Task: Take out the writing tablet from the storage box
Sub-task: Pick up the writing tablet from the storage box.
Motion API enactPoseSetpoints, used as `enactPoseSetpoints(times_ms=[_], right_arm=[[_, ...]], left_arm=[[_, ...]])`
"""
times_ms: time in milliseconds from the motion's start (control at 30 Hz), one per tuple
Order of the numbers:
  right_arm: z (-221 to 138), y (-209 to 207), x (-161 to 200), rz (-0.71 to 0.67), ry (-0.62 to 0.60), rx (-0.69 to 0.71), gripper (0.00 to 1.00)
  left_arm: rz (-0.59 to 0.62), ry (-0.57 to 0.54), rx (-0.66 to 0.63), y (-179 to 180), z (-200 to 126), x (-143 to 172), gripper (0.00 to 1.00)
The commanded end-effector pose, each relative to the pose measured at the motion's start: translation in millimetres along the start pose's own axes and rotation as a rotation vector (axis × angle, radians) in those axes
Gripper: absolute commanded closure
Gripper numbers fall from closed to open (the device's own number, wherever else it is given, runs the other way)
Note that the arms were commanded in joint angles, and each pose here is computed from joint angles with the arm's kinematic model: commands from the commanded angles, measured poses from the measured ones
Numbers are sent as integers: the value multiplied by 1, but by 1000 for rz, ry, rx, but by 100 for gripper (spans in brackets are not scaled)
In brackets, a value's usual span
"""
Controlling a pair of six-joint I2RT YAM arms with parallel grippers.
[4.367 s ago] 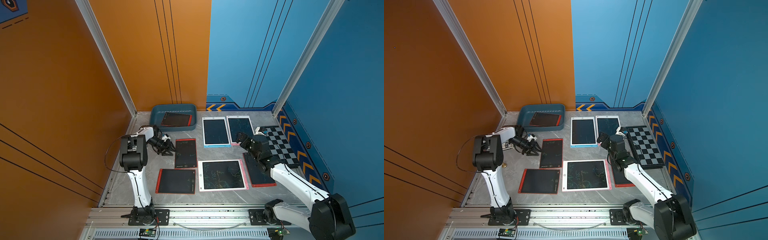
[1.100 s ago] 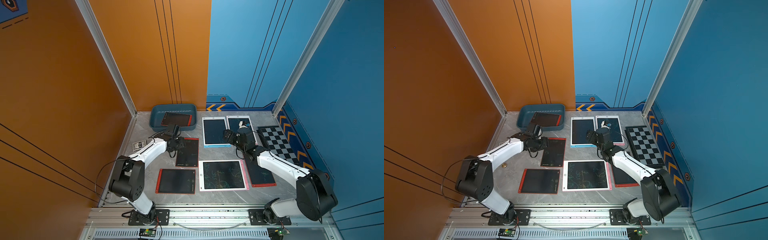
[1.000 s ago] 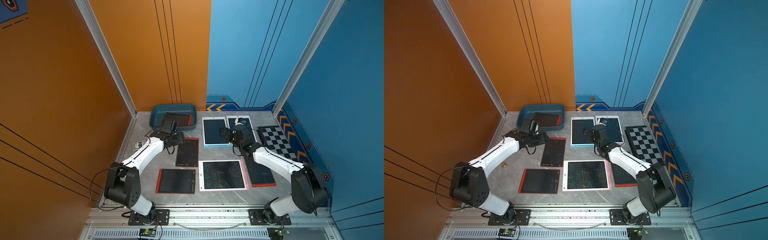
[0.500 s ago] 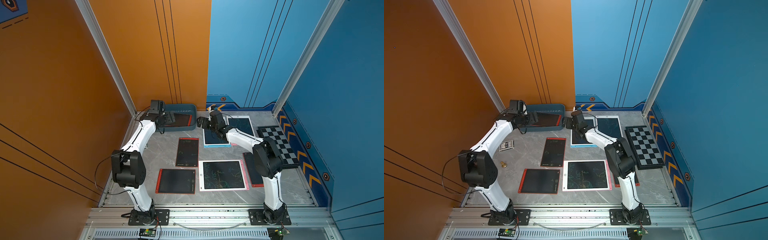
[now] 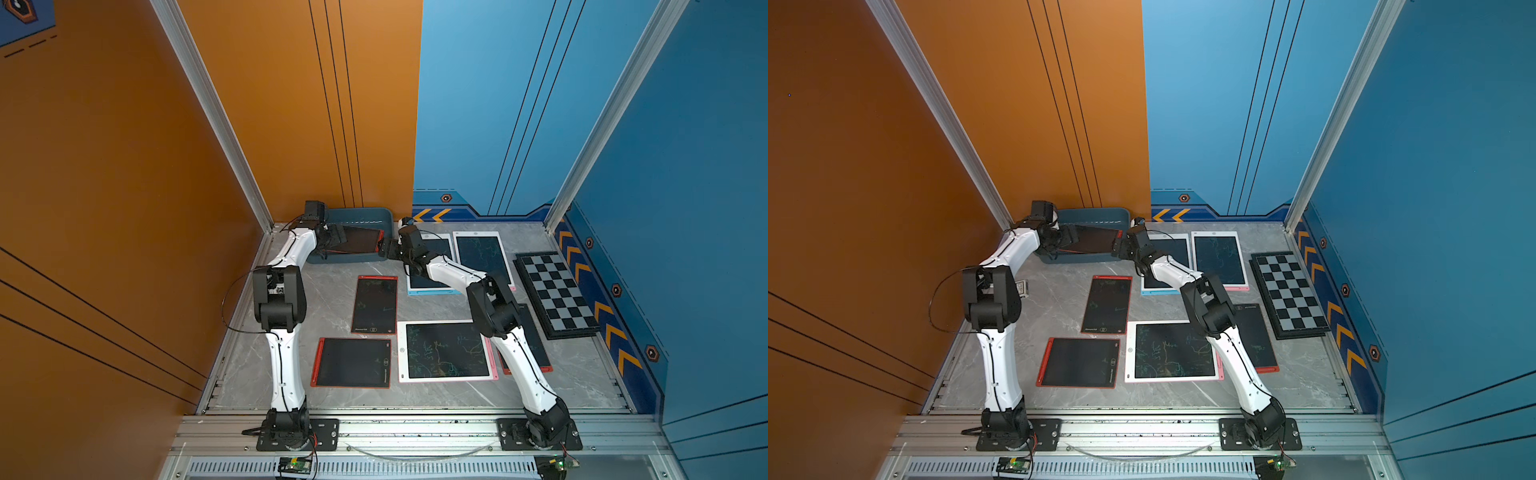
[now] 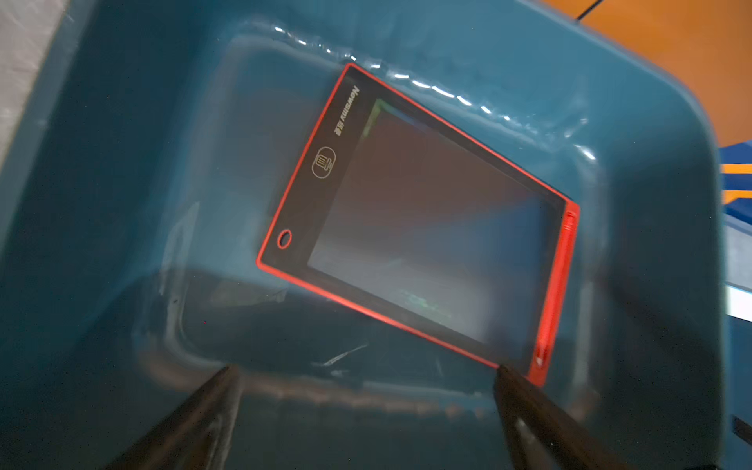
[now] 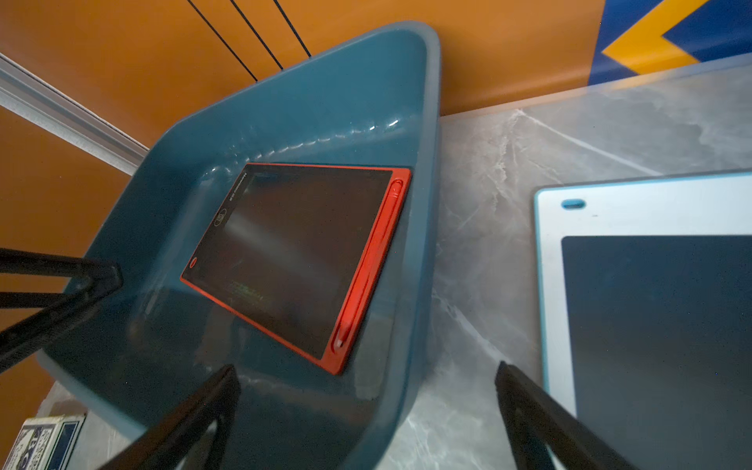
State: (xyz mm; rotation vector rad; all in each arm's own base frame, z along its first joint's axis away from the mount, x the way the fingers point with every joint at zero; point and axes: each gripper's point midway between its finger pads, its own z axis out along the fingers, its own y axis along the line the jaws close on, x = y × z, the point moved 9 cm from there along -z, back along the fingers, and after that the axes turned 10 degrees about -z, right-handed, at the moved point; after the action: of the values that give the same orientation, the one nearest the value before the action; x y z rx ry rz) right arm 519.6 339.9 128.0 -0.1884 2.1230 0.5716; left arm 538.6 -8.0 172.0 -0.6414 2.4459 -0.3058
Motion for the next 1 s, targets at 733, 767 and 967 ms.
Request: enactPoseSetpoints(times_ms=[733,767,967], right_arm=[[13,10,51,-83,246,79,61],[13,10,51,-82,247,82,62],[14,14,54,-83,255,71,66]], left_arm=[[-22,-31,-132,26,77,-31,2],[-32,-21,-120,26,78,-29,2],[-61,51,-3,17,87,-21,1]])
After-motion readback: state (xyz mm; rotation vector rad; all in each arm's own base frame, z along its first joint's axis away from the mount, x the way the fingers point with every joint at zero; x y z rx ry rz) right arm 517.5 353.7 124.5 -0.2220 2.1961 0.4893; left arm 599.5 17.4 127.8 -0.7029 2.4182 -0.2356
